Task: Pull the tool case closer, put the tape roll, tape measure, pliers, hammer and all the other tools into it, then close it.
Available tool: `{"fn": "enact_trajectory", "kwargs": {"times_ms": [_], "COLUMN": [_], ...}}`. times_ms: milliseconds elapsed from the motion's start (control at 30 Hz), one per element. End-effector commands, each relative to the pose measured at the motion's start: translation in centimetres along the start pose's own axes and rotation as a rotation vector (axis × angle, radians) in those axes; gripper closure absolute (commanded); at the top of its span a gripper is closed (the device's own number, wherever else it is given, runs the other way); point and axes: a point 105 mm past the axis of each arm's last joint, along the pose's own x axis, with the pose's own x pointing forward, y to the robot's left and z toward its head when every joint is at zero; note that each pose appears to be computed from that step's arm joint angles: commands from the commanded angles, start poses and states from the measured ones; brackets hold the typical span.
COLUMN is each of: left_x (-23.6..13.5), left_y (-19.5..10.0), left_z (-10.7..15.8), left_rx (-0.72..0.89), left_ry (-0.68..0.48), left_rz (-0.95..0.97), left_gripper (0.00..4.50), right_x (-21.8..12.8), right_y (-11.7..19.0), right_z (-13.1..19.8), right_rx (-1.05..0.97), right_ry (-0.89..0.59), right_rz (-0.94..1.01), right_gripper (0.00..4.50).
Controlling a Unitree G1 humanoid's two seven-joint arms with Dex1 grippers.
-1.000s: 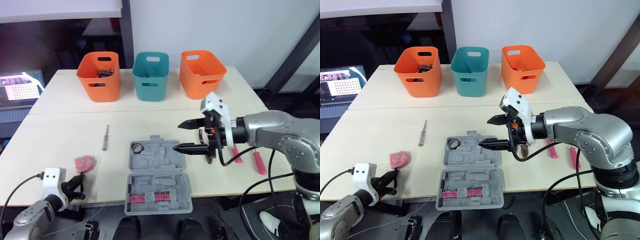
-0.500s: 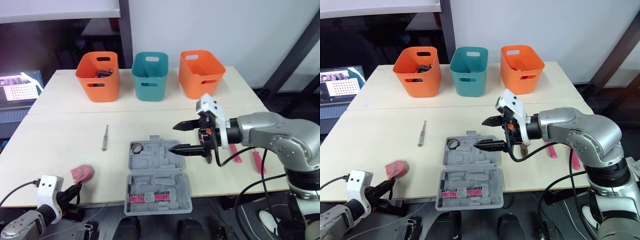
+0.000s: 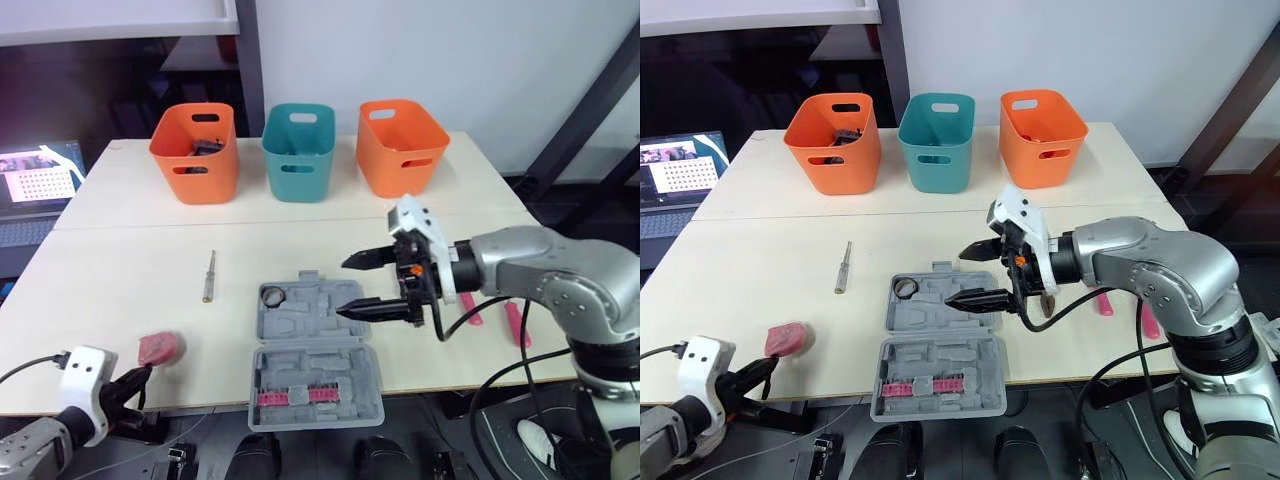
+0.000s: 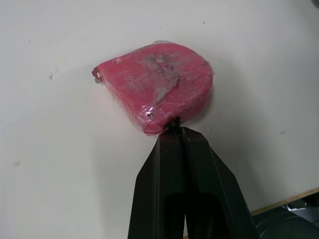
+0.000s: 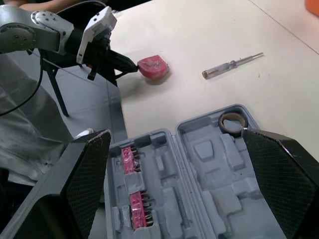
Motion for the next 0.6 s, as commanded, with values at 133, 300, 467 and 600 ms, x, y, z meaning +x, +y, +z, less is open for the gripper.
{"fn": "enact_trajectory", "kwargs": {"times_ms": [133, 300, 467, 600], "left_x": [-0.8, -2.1, -3.2, -3.4], "left_y": [0.6, -0.1, 0.7, 0.0], "left_z": [0.1, 1.8, 6.1, 9.4], "left_rx": [-0.001, 0.135, 0.227, 0.340], "left_ry": [0.005, 0.024, -0.017, -0.056], "left_rz": [-0.019, -0.156, -0.272, -0.463], "left_gripper": [3.93, 1.71, 0.07, 0.07], "right_x": [-0.4, -0.5, -0.8, -0.9], "right_y": [0.2, 0.3, 0.4, 0.9], "right_z": [1.0, 0.7, 0.7, 0.4], "right_rx": [-0.061, -0.058, -0.073, -0.096], "right_ry": [-0.014, -0.003, 0.001, 0.021], "right_rz": [-0.004, -0.003, 0.001, 0.040], "right_gripper": [0.00, 0.00, 0.00, 0.00]}}
